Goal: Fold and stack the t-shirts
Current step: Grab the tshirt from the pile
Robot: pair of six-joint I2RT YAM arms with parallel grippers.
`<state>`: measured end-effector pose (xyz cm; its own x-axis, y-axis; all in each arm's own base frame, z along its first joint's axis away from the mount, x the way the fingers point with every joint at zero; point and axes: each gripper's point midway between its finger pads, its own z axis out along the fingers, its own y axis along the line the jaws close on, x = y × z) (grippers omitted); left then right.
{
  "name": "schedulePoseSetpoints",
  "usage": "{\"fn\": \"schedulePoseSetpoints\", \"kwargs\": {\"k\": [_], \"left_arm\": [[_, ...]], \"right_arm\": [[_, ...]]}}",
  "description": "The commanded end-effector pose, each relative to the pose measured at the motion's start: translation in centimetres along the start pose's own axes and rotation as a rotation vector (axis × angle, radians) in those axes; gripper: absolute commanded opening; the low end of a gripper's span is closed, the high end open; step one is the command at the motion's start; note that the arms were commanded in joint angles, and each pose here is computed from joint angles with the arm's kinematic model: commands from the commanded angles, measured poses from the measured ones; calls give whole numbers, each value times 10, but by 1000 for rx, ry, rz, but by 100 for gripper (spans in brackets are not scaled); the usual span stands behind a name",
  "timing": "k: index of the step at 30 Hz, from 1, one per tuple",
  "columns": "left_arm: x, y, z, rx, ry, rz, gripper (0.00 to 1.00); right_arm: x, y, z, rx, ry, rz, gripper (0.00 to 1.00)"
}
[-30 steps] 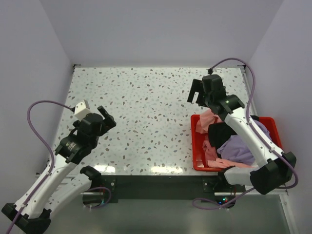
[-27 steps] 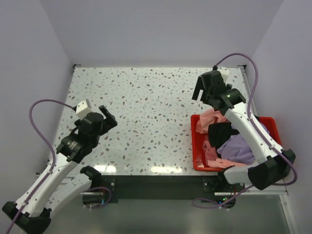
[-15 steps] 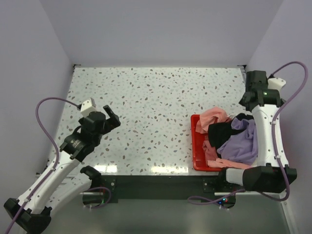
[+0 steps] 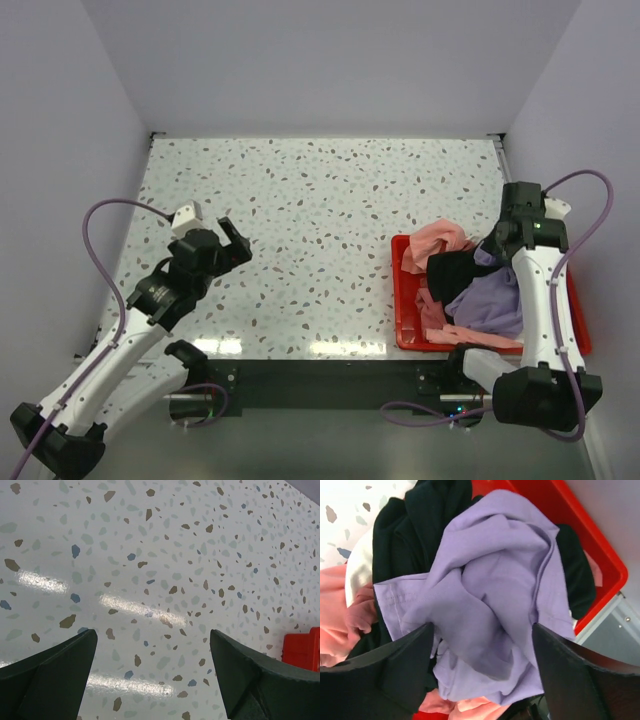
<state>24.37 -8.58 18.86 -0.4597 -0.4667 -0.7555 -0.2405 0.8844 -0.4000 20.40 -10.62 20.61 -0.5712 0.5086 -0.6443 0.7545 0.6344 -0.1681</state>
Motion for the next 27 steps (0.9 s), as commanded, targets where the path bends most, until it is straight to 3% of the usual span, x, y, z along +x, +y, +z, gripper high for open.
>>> {"fn": "schedulePoseSetpoints", "kwargs": {"k": [1, 2, 8, 10, 11, 18, 27], "left_arm": [[-4, -4, -1, 33, -20, -2, 100], [-4, -5, -1, 37, -19, -2, 100], [-2, -4, 0, 32, -14, 2, 100], [-2, -3, 0, 31, -17, 1, 100], [-3, -3, -1, 32, -18, 0, 100], [-4, -2, -2, 25, -26, -4, 100], [-6, 0, -1, 11, -35, -6, 100]], "right_arm": [[-2, 11, 6, -47, -5, -9, 80], [-2, 14, 7, -55, -4, -9, 68], [-6, 22, 6, -99, -22, 11, 32], [-6, 26, 6, -122, -20, 9, 3], [-7, 26, 5, -125, -26, 13, 0], [-30, 20, -17, -157, -120, 86, 0], [-113, 2, -102, -285, -398, 251, 0]]}}
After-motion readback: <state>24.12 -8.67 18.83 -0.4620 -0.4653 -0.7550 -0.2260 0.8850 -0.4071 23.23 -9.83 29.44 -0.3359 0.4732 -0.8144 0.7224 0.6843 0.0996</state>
